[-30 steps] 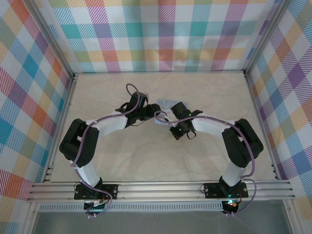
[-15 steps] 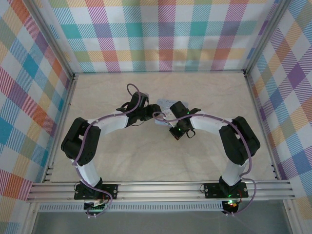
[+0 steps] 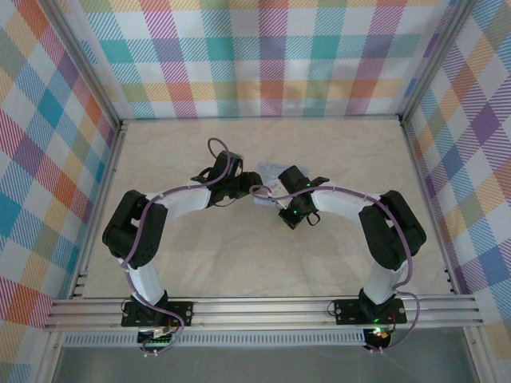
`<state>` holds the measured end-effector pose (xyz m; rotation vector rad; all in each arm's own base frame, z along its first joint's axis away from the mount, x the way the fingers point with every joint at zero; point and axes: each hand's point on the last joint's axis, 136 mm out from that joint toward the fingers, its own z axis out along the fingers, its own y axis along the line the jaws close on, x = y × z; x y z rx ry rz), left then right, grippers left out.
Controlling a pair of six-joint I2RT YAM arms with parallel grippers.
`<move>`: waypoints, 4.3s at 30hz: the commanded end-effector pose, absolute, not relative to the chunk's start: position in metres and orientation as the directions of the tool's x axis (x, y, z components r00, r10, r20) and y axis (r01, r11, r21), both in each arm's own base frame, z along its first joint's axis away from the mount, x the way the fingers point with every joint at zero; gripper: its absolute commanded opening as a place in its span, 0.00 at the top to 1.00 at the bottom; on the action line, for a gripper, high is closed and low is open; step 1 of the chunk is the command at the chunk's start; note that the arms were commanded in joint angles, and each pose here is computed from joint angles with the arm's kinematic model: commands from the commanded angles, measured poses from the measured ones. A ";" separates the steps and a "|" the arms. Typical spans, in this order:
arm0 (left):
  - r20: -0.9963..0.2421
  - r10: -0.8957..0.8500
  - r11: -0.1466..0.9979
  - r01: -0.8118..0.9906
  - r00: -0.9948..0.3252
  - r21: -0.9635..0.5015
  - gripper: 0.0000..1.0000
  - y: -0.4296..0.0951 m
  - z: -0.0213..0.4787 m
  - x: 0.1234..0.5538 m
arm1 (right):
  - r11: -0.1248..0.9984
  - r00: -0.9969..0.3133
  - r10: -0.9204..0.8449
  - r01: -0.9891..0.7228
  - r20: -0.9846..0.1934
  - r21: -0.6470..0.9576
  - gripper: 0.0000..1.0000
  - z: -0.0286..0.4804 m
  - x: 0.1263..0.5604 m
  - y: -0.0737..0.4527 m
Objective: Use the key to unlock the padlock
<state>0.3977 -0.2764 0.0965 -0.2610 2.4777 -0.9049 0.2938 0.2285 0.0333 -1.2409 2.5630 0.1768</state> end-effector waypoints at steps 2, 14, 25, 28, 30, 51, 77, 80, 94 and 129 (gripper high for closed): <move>-0.382 -0.325 0.749 0.011 -0.865 -0.662 0.62 -0.280 0.099 0.404 | 0.584 -0.530 -0.772 -0.810 -0.349 -0.061 1.00 0.041 0.296 0.228; -0.339 -0.322 0.742 -0.013 -0.884 -0.670 0.73 -0.281 0.085 0.397 | 0.520 -0.439 -0.819 -0.841 -0.368 -0.153 1.00 0.047 0.304 0.229; -0.336 -0.319 0.739 -0.011 -0.886 -0.674 0.73 -0.282 0.086 0.397 | 0.432 -0.345 -0.875 -0.873 -0.339 -0.227 1.00 0.046 0.307 0.233; -0.336 -0.320 0.738 -0.011 -0.886 -0.675 0.73 -0.282 0.087 0.397 | 0.408 -0.322 -0.888 -0.880 -0.327 -0.243 1.00 0.045 0.307 0.233; -0.337 -0.321 0.737 -0.010 -0.885 -0.676 0.73 -0.282 0.088 0.397 | 0.394 -0.309 -0.898 -0.882 -0.314 -0.259 1.00 0.044 0.308 0.231; -0.339 -0.321 0.737 -0.008 -0.884 -0.676 0.74 -0.282 0.090 0.396 | 0.406 -0.384 -0.894 -0.912 -0.230 -0.055 1.00 0.046 0.279 0.236; -0.329 -0.326 0.726 -0.012 -0.886 -0.687 0.74 -0.284 0.092 0.394 | 0.324 -0.263 -0.909 -0.934 -0.323 -0.150 1.00 0.057 0.298 0.257; -0.331 -0.329 0.727 -0.013 -0.885 -0.686 0.74 -0.283 0.093 0.394 | 0.316 -0.254 -0.909 -0.937 -0.331 -0.150 1.00 0.059 0.297 0.259; -0.391 -0.378 0.755 -0.035 -0.840 -0.655 0.47 -0.259 0.111 0.396 | 0.354 -0.270 -0.875 -0.923 -0.403 -0.149 1.00 0.086 0.278 0.260; -0.531 -0.345 0.846 -0.011 -0.774 -0.533 0.00 -0.188 0.158 0.337 | 0.990 -0.838 -0.141 -0.130 -0.527 -0.058 1.00 0.159 0.329 0.064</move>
